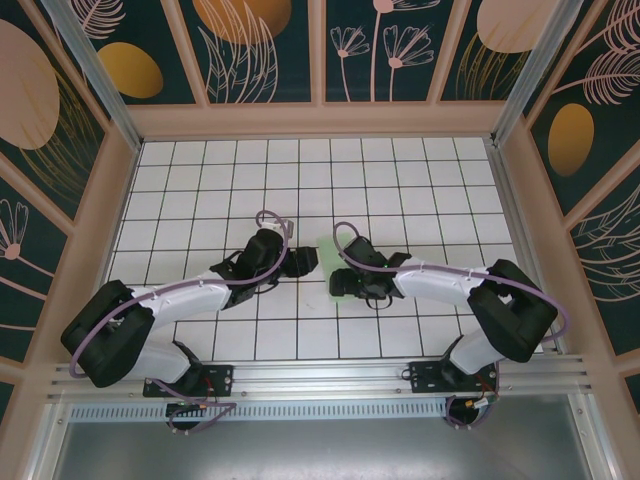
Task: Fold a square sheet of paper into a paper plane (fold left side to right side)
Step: Rotate the paper at the center of the table.
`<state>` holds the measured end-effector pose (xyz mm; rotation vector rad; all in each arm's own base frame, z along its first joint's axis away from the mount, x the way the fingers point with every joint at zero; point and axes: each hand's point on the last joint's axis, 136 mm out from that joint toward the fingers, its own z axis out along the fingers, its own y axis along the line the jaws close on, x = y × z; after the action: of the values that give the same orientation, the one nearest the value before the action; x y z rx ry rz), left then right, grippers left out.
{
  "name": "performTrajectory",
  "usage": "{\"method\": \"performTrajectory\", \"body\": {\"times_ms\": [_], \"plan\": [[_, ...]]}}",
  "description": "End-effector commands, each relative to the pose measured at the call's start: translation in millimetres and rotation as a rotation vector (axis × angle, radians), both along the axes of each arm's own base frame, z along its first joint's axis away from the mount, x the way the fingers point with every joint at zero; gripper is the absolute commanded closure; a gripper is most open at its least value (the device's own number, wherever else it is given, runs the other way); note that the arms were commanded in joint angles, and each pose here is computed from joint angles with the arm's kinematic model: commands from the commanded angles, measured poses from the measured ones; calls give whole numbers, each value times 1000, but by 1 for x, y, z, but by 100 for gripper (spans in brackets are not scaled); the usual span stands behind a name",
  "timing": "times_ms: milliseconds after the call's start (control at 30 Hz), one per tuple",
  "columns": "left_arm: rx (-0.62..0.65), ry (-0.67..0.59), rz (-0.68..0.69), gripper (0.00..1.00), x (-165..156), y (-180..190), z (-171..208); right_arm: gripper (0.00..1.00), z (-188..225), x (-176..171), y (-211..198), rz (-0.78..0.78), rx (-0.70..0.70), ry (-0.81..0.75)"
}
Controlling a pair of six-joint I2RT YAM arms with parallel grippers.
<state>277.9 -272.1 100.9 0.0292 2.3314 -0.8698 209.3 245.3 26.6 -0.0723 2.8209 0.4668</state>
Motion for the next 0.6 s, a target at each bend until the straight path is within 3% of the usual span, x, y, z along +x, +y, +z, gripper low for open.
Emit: {"method": "performTrajectory", "body": {"times_ms": [0, 367, 567], "plan": [[2, -2, -2, 37, -1, 2, 0, 16, 8, -24, 33, 65, 120, 105], [-51, 35, -68, 43, -9, -15, -1, 16, 27, -5, 19, 61, 164, 46], [-141, 87, -153, 46, -20, -44, -2, 21, 49, 24, -4, 24, 295, -10]]}}
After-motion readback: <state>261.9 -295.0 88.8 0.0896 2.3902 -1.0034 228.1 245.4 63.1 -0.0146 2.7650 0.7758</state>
